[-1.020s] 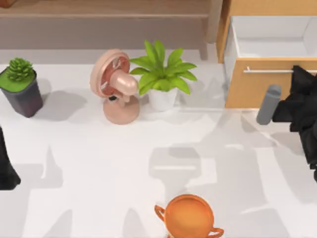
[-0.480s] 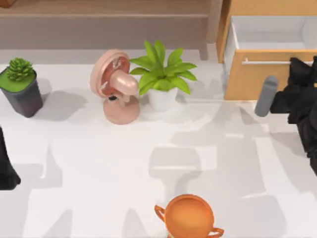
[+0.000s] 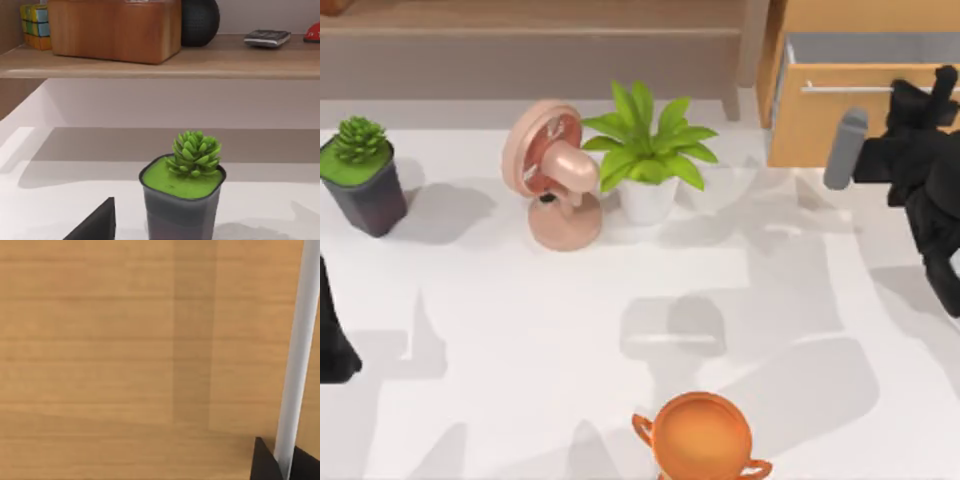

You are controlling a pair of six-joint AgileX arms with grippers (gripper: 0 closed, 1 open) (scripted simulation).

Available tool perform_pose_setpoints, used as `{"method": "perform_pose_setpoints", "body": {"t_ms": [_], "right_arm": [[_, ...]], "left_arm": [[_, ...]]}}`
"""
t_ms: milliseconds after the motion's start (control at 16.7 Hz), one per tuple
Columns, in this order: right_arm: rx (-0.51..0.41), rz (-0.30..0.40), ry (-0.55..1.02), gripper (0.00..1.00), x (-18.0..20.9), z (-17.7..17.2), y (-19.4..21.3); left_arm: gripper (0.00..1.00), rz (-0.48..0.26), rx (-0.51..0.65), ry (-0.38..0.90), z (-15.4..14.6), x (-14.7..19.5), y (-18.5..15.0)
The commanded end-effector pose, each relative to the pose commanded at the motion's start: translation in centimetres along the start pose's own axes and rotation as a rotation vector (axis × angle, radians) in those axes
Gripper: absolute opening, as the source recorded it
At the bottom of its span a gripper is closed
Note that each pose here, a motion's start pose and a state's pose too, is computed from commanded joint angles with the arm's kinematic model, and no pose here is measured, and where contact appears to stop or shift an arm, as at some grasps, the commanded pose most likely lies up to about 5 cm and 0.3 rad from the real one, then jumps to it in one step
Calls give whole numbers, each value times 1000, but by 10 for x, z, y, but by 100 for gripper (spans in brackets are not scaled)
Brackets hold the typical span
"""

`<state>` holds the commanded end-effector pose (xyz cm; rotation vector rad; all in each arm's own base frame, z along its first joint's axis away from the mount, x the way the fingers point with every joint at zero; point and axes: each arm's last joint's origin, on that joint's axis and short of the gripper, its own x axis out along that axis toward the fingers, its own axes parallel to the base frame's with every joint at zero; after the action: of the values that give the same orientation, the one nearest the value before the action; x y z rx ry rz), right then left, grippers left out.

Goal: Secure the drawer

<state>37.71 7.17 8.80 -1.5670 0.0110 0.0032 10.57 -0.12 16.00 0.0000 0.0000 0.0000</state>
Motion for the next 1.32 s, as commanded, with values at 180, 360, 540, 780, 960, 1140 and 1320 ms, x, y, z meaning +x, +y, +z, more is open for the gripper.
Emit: {"method": "perform_pose_setpoints", "body": {"t_ms": [180, 360, 540, 780, 960, 1140, 1320], "right_arm": [[2, 2, -4, 0, -1, 2, 0], [1, 2, -2, 0, 7, 2, 1], [-2, 0, 4, 0, 30, 1, 0], [2, -1, -2, 0, 58, 2, -1], [2, 2, -4, 0, 62, 2, -1], [2, 2, -4, 8, 62, 2, -1], [2, 2, -4, 30, 62, 2, -1]], "left_arm": [[100, 0, 0, 0, 0, 0, 0], [100, 0, 0, 0, 0, 0, 0], [100, 0, 0, 0, 0, 0, 0], [100, 0, 0, 0, 0, 0, 0], [100, 0, 0, 0, 0, 0, 0], [100, 0, 0, 0, 0, 0, 0], [100, 0, 0, 0, 0, 0, 0]]}}
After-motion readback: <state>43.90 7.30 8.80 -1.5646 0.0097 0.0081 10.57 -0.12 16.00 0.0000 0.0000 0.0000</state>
